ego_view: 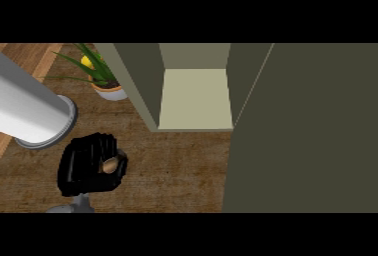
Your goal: Pick up the wine, place it into the cabinet and close the cabinet
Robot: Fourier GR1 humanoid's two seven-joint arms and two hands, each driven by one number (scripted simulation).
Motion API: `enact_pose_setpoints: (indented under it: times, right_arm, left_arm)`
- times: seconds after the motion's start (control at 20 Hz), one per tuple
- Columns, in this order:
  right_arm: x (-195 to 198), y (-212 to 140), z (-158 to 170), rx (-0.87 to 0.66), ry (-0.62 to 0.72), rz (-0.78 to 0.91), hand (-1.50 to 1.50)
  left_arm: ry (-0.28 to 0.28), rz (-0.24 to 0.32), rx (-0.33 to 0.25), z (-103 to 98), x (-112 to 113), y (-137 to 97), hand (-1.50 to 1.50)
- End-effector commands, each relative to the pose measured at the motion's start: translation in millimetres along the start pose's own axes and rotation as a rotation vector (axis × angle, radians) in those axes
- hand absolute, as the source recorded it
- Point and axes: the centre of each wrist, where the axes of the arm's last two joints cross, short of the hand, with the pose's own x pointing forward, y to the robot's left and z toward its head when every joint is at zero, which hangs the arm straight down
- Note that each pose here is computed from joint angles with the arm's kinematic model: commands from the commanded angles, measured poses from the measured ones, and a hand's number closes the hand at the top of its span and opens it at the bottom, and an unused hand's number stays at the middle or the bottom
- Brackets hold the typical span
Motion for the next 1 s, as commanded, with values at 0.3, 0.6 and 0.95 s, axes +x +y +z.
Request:
enact_pose_setpoints:
  times: [0.3, 0.6, 0.95]
  right_arm:
    - [33, -4, 25, 0.008, -0.052, -0.058, -1.5]
    - [45, -10, 25, 0.032, -0.062, -0.028, -1.5]
    - [42, -11, 24, 0.035, -0.052, -0.051, -1.5]
  left_arm:
    - [0.064, 0.074, 0.01, -32, 21, -123, 1.5]
    - [0.12, 0.037, 0.068, -63, 36, -150, 1.5]
    - [0.135, -0.059, 0.107, -72, 1, -161, 1.5]
